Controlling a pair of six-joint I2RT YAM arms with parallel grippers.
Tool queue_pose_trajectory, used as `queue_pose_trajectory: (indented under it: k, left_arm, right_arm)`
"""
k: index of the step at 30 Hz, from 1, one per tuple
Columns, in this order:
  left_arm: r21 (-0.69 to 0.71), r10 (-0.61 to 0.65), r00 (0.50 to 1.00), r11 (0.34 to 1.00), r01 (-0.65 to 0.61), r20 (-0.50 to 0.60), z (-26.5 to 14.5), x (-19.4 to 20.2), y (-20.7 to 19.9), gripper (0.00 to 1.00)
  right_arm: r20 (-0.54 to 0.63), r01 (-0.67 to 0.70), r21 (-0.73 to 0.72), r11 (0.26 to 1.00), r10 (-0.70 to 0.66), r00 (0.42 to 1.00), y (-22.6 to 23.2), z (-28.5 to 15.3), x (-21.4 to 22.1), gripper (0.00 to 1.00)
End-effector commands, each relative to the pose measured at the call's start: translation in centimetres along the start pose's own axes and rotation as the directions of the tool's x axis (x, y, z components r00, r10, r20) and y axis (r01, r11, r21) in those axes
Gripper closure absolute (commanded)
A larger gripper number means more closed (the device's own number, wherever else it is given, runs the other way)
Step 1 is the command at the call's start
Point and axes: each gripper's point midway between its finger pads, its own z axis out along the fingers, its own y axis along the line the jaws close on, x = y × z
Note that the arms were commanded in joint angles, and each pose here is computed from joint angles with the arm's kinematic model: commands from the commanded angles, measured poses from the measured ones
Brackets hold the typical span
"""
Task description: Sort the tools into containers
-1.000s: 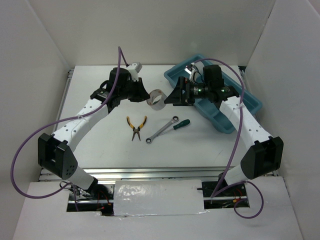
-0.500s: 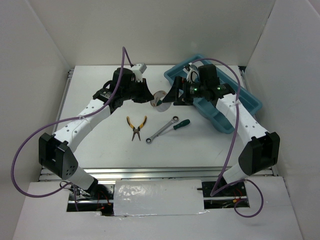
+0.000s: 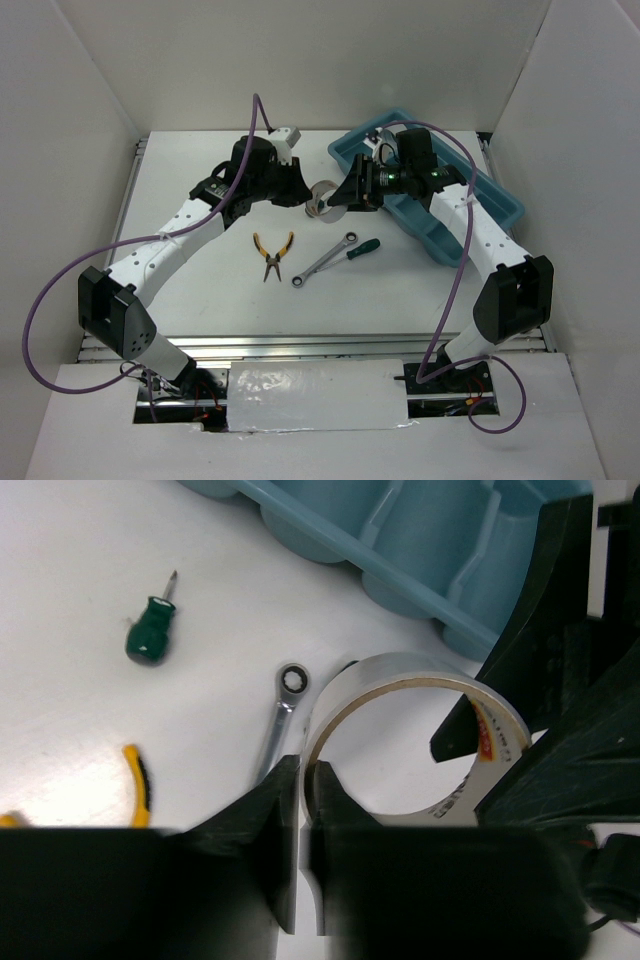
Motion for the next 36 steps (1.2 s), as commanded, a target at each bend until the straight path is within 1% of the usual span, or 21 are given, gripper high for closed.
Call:
queue_pose_trajectory:
  k: [1,2,3,4,6,11,12,13,14,15,17,18,19,20,22,23,24,28,31,34,36]
  left_arm:
    - [-0.005,0.038,0.997,0.999,-0.038,0.062,-0.8,-2.3,-0.8,0.56]
    - [-0.016,0.039,0.998,0.999,-0.038,0.058,-0.7,-2.2,-0.7,0.43]
    - [-0.032,0.037,0.997,0.999,-0.036,0.062,-0.9,-2.5,-0.5,0.3]
    - [-0.047,0.041,0.997,0.998,-0.038,0.067,-1.0,-2.6,-0.3,0.1]
    - [-0.057,0.054,0.995,0.997,-0.049,0.085,-1.4,-3.4,-0.1,0.01]
    - [-0.1,0.018,0.987,0.995,-0.002,0.161,-4.0,-6.9,2.8,0.01]
    - [-0.108,0.016,0.983,0.994,0.004,0.185,-4.6,-7.9,3.3,0.01]
    - [-0.14,0.004,0.978,0.99,0.025,0.207,-5.4,-8.7,5.0,0.01]
    - [-0.154,0.007,0.975,0.988,0.027,0.22,-6.1,-9.1,5.7,0.01]
    - [-0.183,-0.001,0.973,0.982,0.044,0.23,-6.7,-9.3,7.3,0.01]
    - [-0.203,-0.003,0.97,0.978,0.054,0.245,-7.7,-9.4,8.4,0.01]
    - [-0.21,-0.02,0.973,0.975,0.07,0.229,-7.6,-8.4,9.6,0.01]
    - [-0.208,-0.023,0.971,0.975,0.074,0.236,-8.2,-8.2,9.7,0.01]
    - [-0.21,-0.038,0.975,0.974,0.085,0.218,-7.9,-7.0,10.3,0.01]
    - [-0.208,-0.058,0.975,0.973,0.103,0.215,-8.1,-6.2,10.7,0.01]
    - [-0.206,-0.076,0.978,0.972,0.116,0.195,-7.8,-5.1,10.9,0.01]
    - [-0.203,-0.086,0.977,0.971,0.126,0.197,-8.0,-4.9,10.8,0.01]
    - [-0.206,-0.109,0.971,0.966,0.154,0.213,-8.5,-4.8,11.2,0.01]
    - [-0.187,-0.14,0.964,0.965,0.184,0.226,-8.7,-5.1,11.6,0.01]
    - [-0.167,-0.173,0.96,0.963,0.212,0.22,-8.7,-4.7,12.1,0.01]
    - [-0.154,-0.174,0.96,0.965,0.211,0.221,-8.7,-4.7,12.0,0.01]
  right_arm:
    - [0.019,0.055,-0.083,0.995,-0.053,0.998,2.1,-0.6,-1.1,0.67]
    - [0.021,0.06,-0.096,0.994,-0.058,0.998,2.3,-0.8,-1.2,0.7]
    - [0.021,0.058,-0.097,0.994,-0.056,0.998,2.3,-0.9,-1.2,0.78]
    - [0.028,0.059,-0.093,0.994,-0.056,0.998,2.2,-1.1,-1.4,0.82]
    - [0.047,0.059,-0.076,0.995,-0.056,0.997,1.8,-1.5,-1.9,0.91]
    - [0.124,0.103,0.045,0.994,-0.107,0.986,0.5,-3.5,-5.6,0.98]
    - [0.171,0.15,0.151,0.977,-0.175,0.969,-0.9,-4.1,-7.4,0.99]
    - [0.225,0.205,0.211,0.956,-0.252,0.941,-0.2,-5.5,-9.8,1.0]
    - [0.219,0.254,0.297,0.92,-0.324,0.92,-1.7,-5.8,-11.0,1.0]
    - [0.264,0.278,0.431,0.859,-0.414,0.871,-2.1,-7.4,-13.7,1.0]
    - [0.247,0.326,0.553,0.767,-0.525,0.815,-3.7,-8.0,-16.3,1.0]
    - [0.213,0.365,0.642,0.674,-0.614,0.76,-4.6,-9.0,-18.0,1.0]
    - [0.196,0.414,0.669,0.617,-0.684,0.703,-4.9,-9.0,-19.6,0.99]
    - [0.135,0.48,0.701,0.528,-0.759,0.636,-5.4,-9.2,-20.6,0.96]
    - [0.089,0.528,0.726,0.439,-0.823,0.562,-6.8,-8.5,-22.4,0.93]
    - [0.022,0.578,0.732,0.361,-0.861,0.509,-7.5,-8.3,-23.0,0.94]
    - [-0.013,0.581,0.745,0.327,-0.865,0.502,-9.0,-7.7,-24.0,0.94]
    - [-0.173,0.637,0.756,0.148,-0.894,0.413,-11.9,-7.0,-26.7,0.94]
    - [-0.264,0.69,0.721,0.055,-0.9,0.347,-14.3,-5.9,-27.4,0.94]
    - [-0.285,0.696,0.718,0.017,-0.905,0.315,-15.4,-5.5,-28.9,0.93]
    - [-0.298,0.715,0.698,0.042,-0.891,0.344,-17.3,-4.6,-28.8,0.91]
